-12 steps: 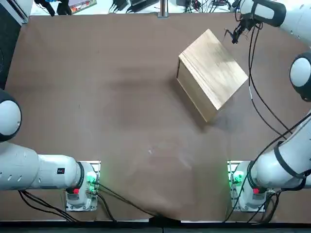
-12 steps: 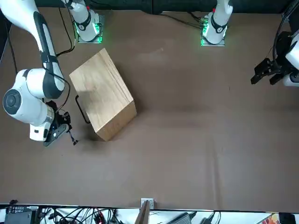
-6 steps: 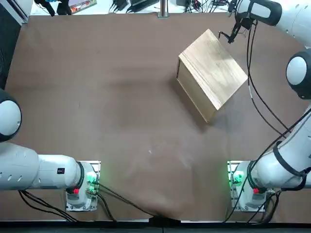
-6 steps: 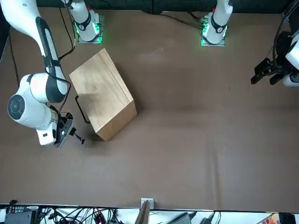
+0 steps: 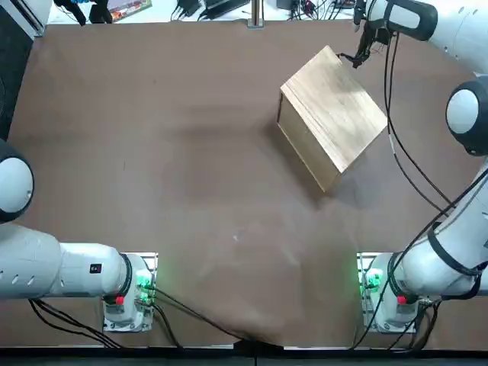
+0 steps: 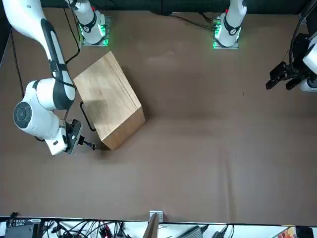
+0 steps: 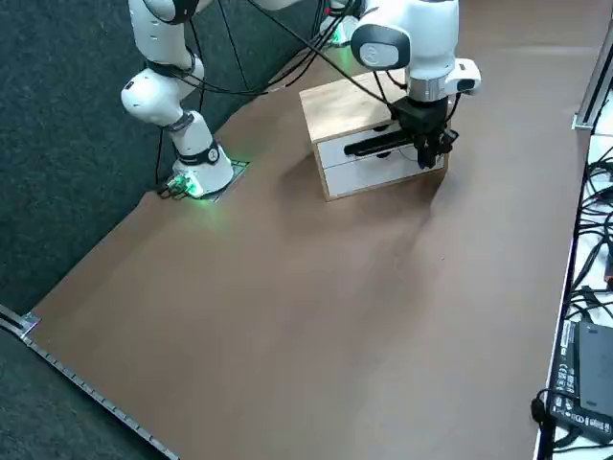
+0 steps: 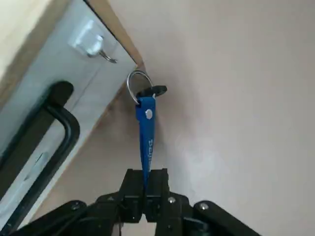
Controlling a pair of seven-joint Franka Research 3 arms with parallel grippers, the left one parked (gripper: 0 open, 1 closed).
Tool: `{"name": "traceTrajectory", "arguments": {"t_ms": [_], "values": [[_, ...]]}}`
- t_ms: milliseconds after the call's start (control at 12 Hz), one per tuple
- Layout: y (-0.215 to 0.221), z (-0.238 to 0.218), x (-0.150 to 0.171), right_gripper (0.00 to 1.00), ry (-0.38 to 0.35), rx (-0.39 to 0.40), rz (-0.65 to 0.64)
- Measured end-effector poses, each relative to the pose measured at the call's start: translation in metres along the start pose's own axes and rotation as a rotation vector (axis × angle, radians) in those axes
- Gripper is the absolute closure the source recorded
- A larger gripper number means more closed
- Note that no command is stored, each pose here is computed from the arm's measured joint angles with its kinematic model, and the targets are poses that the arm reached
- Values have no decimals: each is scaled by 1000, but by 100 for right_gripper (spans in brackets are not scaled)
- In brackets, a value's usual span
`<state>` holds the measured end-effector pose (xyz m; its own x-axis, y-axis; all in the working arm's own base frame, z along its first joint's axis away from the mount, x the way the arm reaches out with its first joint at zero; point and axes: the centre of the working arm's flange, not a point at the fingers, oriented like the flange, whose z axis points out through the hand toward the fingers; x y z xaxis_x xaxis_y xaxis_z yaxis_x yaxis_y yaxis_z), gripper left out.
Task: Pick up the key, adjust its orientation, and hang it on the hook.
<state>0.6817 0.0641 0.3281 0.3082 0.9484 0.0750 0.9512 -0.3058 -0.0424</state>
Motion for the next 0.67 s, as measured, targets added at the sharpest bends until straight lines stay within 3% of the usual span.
{"name": "traceTrajectory", "arguments": {"t_ms": [167,667], "values": [[-3,0,8,96,1,1,-63],[-9,5,20,96,0,8,-89]]}}
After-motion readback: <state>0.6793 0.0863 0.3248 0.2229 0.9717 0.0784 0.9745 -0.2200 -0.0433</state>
